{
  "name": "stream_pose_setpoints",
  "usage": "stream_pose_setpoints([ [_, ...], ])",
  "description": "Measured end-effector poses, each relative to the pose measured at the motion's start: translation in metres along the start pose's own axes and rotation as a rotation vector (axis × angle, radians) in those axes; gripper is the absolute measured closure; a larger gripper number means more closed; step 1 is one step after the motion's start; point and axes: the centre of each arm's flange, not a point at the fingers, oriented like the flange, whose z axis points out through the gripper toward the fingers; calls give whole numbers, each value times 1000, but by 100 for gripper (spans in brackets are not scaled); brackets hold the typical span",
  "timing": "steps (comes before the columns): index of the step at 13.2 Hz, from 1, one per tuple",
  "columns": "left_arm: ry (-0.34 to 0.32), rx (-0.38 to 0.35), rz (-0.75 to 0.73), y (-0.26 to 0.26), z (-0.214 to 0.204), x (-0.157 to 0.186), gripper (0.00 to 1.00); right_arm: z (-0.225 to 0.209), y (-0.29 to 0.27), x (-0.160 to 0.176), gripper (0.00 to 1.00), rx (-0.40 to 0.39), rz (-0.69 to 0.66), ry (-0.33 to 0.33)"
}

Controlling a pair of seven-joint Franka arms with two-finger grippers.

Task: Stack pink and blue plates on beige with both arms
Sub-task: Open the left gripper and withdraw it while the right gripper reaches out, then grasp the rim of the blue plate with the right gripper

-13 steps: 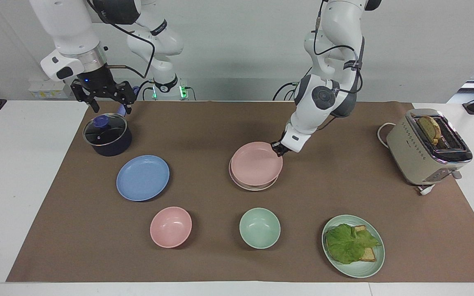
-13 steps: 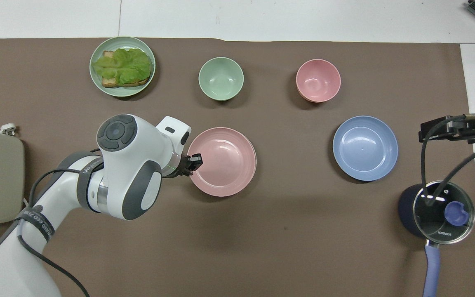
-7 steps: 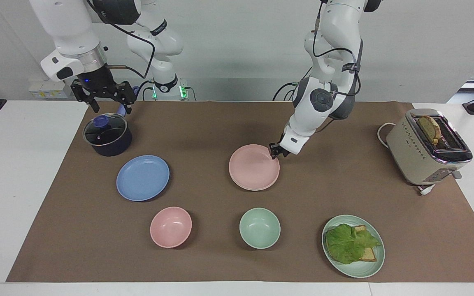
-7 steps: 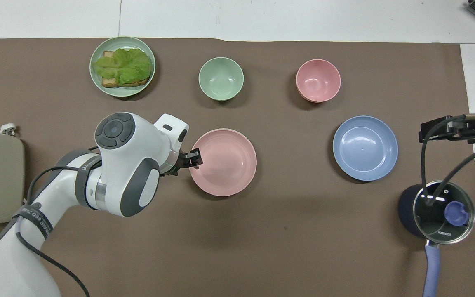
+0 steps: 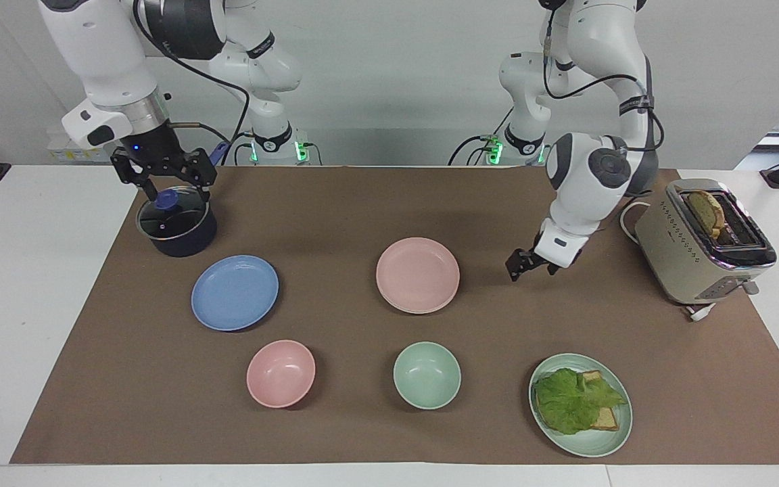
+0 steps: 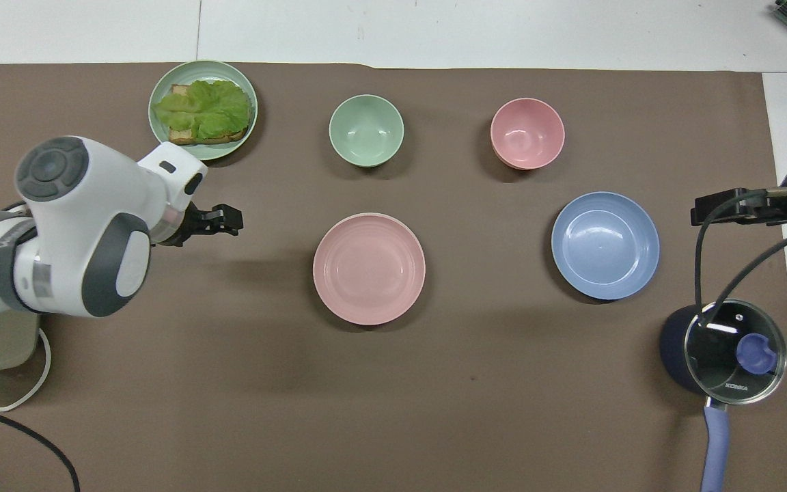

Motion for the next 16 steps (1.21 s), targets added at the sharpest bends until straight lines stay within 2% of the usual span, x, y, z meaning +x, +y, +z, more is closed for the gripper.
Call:
stream_pose_setpoints([
  [4, 7, 20, 99, -84, -62, 18, 0, 69, 30, 1, 0, 44, -27, 39],
  [6, 27, 28, 122, -105, -99, 22, 0, 112, 40, 4, 0, 89, -48, 58],
  [10, 51, 48, 146, -96, -175, 21, 0, 202, 60, 9, 0, 89, -73, 48],
  [14, 85, 47, 158, -88, -230, 4, 0, 250, 87, -3, 0, 95, -95, 1],
  [16, 88, 49, 160, -88, -245, -8, 0, 269, 98, -7, 0, 94, -104, -2],
])
